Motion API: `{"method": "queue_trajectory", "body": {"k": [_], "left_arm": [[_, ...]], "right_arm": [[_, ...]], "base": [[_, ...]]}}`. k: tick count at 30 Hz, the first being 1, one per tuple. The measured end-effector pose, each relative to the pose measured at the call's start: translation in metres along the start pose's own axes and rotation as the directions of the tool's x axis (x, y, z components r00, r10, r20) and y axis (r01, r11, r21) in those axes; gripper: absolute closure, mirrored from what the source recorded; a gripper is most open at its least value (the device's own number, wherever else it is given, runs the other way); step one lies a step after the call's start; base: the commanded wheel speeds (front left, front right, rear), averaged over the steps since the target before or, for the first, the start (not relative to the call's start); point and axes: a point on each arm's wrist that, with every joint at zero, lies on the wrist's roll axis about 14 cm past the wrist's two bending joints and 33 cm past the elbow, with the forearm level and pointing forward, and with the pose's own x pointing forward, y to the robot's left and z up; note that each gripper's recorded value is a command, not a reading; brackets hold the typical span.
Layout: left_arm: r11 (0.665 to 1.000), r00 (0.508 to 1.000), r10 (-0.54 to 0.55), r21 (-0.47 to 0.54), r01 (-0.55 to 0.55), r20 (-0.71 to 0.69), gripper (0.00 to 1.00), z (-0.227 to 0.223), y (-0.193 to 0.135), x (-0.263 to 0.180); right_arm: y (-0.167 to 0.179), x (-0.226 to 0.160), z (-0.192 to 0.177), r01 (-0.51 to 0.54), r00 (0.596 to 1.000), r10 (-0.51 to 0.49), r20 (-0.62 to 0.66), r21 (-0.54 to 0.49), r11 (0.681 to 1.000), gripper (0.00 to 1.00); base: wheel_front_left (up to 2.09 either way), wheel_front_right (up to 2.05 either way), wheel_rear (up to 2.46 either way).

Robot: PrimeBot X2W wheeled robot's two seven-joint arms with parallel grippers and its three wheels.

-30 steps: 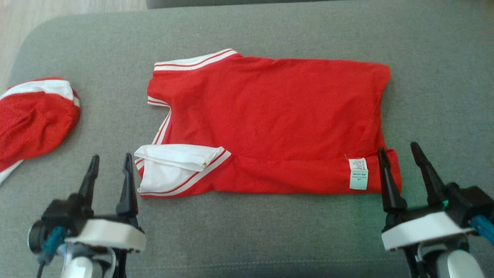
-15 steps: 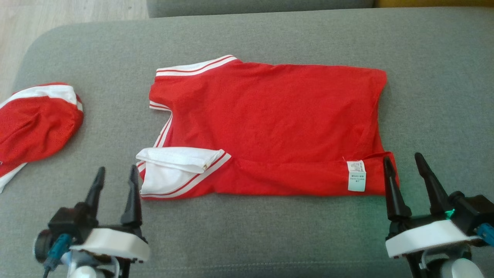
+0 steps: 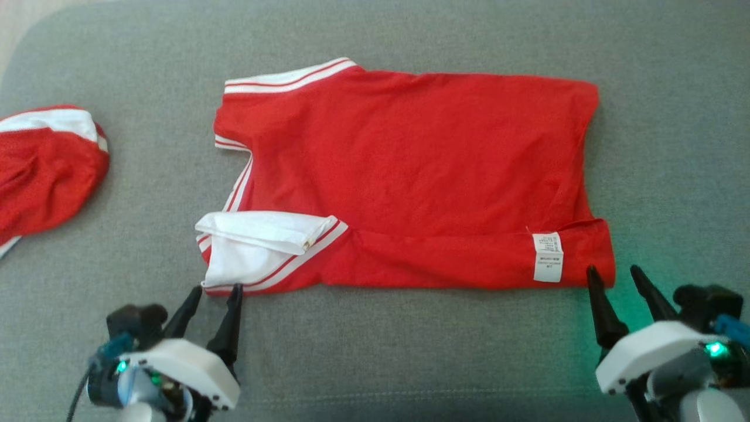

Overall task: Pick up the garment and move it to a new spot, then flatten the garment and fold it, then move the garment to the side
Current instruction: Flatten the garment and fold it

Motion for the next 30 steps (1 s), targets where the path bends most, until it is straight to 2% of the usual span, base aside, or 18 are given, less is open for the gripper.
{"method": "queue_trajectory", "body": {"k": [11, 12, 13, 14, 15, 25, 30], "left_arm": [[0.995, 0.993, -0.024, -0.095, 0.013, -0.113, 0.0, -0.012, 0.005, 0.02], [0.995, 0.993, -0.024, -0.095, 0.013, -0.113, 0.0, -0.012, 0.005, 0.02], [0.995, 0.993, -0.031, -0.1, 0.02, -0.113, 0.2, -0.012, 0.004, 0.02], [0.994, 0.993, -0.032, -0.105, 0.02, -0.113, 0.76, -0.012, 0.004, 0.021], [0.995, 0.993, -0.032, -0.099, 0.021, -0.112, 1.0, -0.011, 0.005, 0.022], [0.997, 0.997, -0.046, -0.067, 0.042, -0.067, 1.0, 0.002, 0.001, 0.017], [0.999, 0.999, -0.014, -0.045, 0.011, -0.053, 1.0, 0.006, 0.008, -0.001]], "right_arm": [[0.004, 0.024, -0.012, -0.017, 0.992, 0.023, -0.12, 0.051, 0.999, 0.0], [0.004, 0.024, -0.012, -0.017, 0.992, 0.023, -0.12, 0.051, 0.999, 0.45], [0.004, 0.025, -0.014, -0.018, 0.992, 0.025, -0.128, 0.056, 0.998, 0.67], [0.005, 0.025, -0.015, -0.021, 0.991, 0.03, -0.13, 0.07, 0.997, 1.0], [0.005, 0.025, -0.015, -0.022, 0.99, 0.032, -0.135, 0.074, 0.997, 1.0], [0.004, 0.022, 0.003, -0.027, 0.997, 0.035, -0.066, 0.115, 0.993, 1.0], [0.002, 0.007, 0.003, -0.027, 0.998, 0.034, -0.055, 0.13, 0.991, 1.0]], "base": [[0.0, 0.0, 0.0], [0.0, 0.0, 0.0], [0.0, 0.0, 0.0], [0.0, 0.0, 0.0], [0.0, 0.0, 0.0], [0.0, 0.0, 0.0], [0.0, 0.0, 0.0]]}}
